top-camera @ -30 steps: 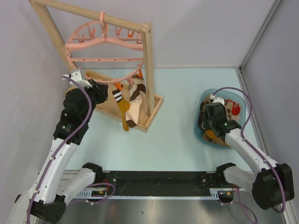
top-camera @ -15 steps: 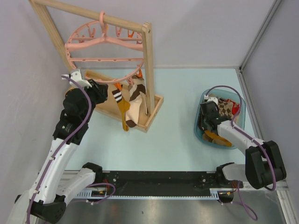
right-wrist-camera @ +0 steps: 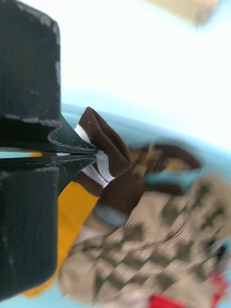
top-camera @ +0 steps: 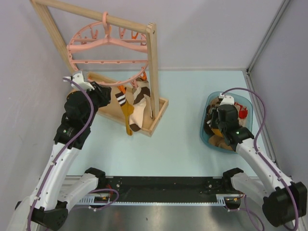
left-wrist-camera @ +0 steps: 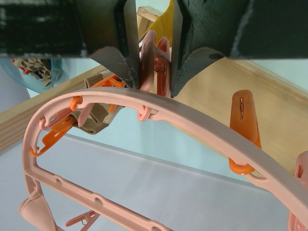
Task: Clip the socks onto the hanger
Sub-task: Pick up the sock from the bin, then clamp the sock onto the hanger.
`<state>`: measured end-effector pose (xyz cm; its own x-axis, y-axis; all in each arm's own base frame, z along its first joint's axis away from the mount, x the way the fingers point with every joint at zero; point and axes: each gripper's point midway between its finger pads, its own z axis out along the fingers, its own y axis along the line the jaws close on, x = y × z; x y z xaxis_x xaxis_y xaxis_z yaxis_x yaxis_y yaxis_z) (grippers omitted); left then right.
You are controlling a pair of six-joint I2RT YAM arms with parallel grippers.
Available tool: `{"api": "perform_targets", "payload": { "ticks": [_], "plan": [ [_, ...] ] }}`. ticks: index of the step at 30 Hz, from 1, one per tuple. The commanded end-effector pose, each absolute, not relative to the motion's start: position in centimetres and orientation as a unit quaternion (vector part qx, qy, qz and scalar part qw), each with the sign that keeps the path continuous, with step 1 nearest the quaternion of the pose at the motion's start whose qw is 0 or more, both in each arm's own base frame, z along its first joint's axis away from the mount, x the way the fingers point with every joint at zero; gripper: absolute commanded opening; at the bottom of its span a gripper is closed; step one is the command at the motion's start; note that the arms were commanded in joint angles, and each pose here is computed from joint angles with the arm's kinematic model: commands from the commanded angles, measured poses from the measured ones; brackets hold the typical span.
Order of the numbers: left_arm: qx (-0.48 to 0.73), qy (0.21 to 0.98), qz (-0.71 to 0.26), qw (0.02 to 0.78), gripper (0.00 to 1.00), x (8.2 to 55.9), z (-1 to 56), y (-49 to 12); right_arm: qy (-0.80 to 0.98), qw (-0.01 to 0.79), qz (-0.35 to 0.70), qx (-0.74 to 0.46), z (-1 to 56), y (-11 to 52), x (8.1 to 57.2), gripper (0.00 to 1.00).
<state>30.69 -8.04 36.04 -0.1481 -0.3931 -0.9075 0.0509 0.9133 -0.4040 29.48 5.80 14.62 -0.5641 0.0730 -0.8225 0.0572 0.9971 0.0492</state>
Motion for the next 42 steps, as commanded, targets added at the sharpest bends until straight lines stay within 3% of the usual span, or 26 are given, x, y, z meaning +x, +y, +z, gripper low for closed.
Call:
{"api": "perform_targets", "payload": {
  "ticks": [1,7,15,26,42],
  "plan": [
    [-0.117,0.721,-0.179,0.659,0.0,30.3,38.3,-7.8,0.811,0.568,0.141,-0.018,23.0,10.9,30.6,0.0],
    [-0.122,0.722,-0.19,0.653,0.0,30.3,38.1,-8.2,0.708,0.63,0.301,-0.106,31.2,20.5,29.5,0.0],
    [-0.127,0.724,-0.197,0.649,0.0,30.4,38.1,-8.5,0.581,0.67,0.423,-0.187,38.4,32.8,26.9,0.0],
    [-0.122,0.723,-0.213,0.646,0.0,30.4,38.2,-9.2,0.549,0.642,0.485,-0.226,36.8,43.5,26.4,0.0],
    [-0.115,0.721,-0.238,0.64,0.0,30.4,38.0,-10.2,0.536,0.626,0.517,-0.233,37.0,48.2,26.6,0.0]
  ]
}}
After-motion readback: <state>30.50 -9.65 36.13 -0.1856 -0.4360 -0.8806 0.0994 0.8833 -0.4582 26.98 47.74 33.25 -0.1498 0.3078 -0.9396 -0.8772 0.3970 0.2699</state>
